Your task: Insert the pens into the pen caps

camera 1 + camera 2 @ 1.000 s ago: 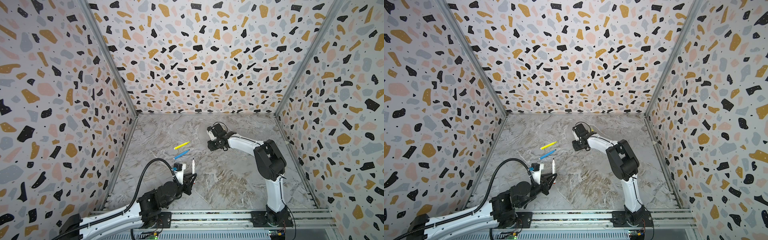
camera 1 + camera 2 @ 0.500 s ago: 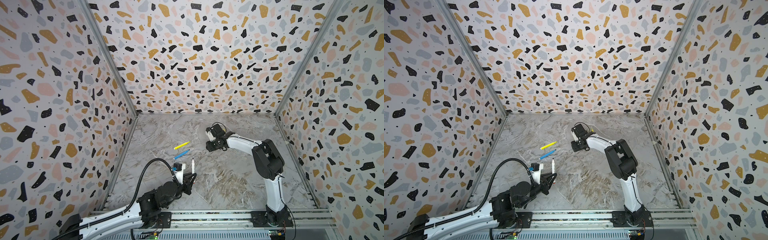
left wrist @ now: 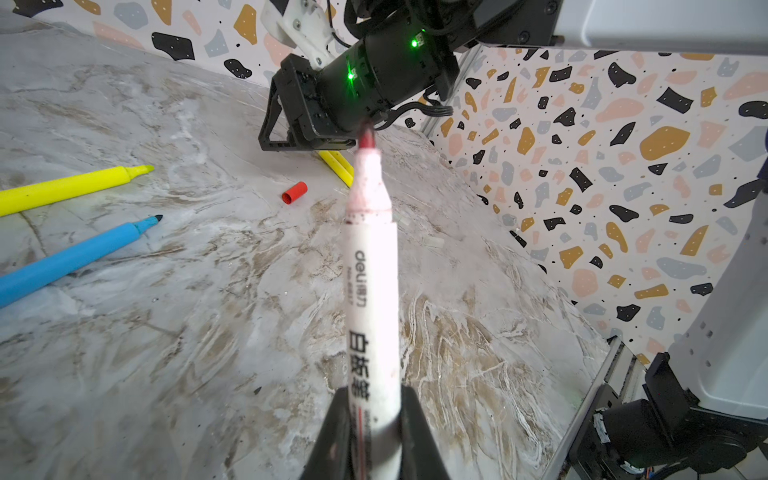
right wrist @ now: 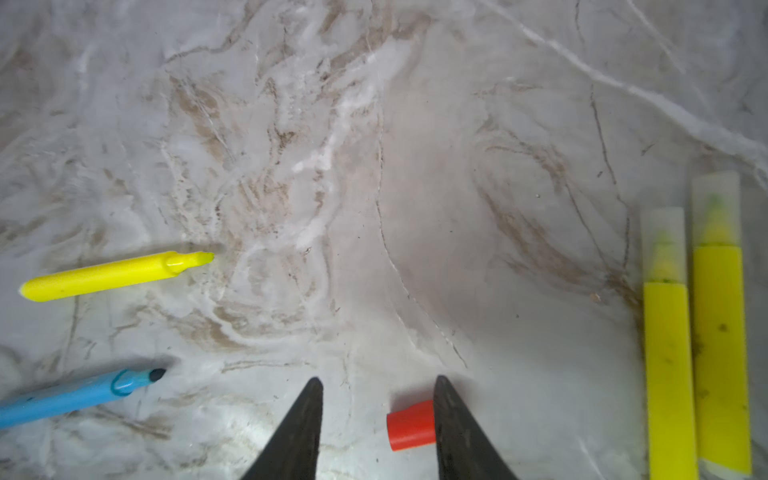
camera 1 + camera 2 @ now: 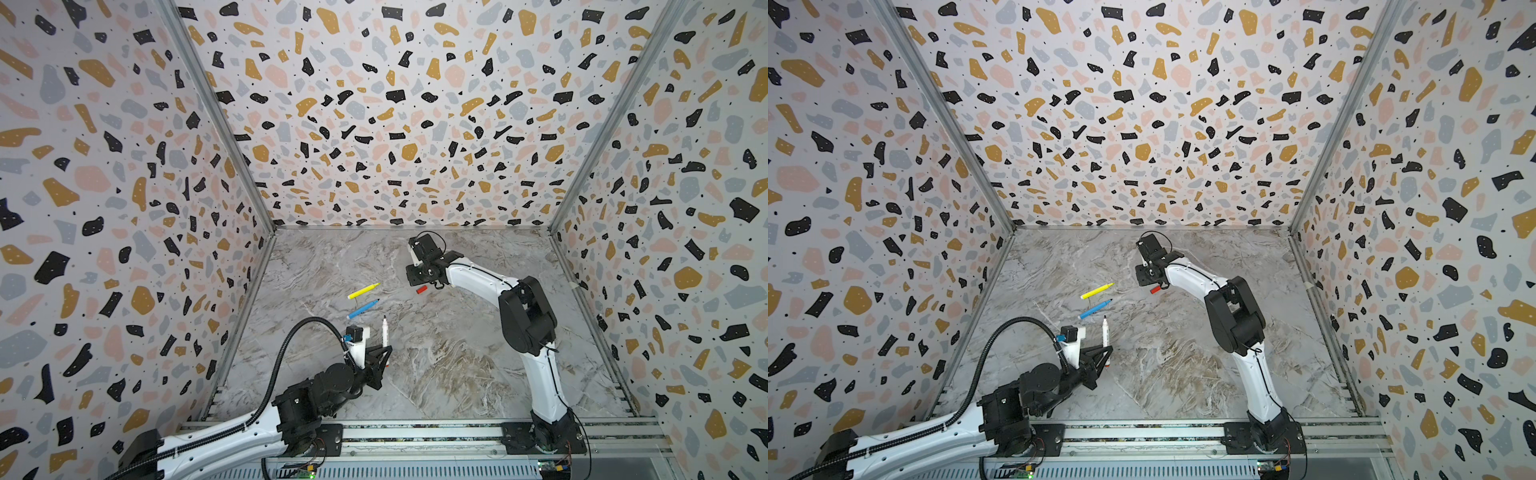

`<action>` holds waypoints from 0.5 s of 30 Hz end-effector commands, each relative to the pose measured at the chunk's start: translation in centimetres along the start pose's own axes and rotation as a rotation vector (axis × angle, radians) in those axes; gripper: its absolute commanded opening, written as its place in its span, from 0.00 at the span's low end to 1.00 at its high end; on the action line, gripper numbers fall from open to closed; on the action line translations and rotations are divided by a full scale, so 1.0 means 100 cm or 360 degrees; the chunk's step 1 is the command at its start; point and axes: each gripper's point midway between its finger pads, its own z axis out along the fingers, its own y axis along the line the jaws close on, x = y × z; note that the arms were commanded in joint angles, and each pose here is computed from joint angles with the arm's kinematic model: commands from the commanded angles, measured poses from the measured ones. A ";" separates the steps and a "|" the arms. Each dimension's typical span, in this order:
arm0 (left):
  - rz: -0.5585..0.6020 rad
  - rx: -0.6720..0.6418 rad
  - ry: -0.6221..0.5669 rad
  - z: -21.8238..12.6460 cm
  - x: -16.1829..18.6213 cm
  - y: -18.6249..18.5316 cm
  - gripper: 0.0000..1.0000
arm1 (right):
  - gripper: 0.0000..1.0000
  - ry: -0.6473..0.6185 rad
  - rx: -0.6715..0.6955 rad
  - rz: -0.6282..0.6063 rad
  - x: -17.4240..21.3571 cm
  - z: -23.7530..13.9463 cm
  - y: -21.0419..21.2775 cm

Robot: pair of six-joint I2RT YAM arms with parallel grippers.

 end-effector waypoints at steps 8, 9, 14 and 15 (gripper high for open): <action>0.0001 -0.0003 -0.0071 -0.003 -0.013 -0.003 0.00 | 0.35 0.0108 0.0056 -0.0030 0.014 0.013 0.004; 0.0001 -0.0004 -0.0071 -0.003 -0.013 -0.003 0.00 | 0.35 0.0116 0.0057 -0.0034 0.016 0.013 0.004; 0.0005 -0.0009 -0.0071 -0.003 -0.013 -0.002 0.00 | 0.34 0.0135 0.0052 -0.0039 0.025 0.012 0.005; 0.0004 -0.0009 -0.0073 -0.003 -0.014 -0.002 0.00 | 0.33 0.0139 0.0055 -0.0039 0.027 0.011 0.005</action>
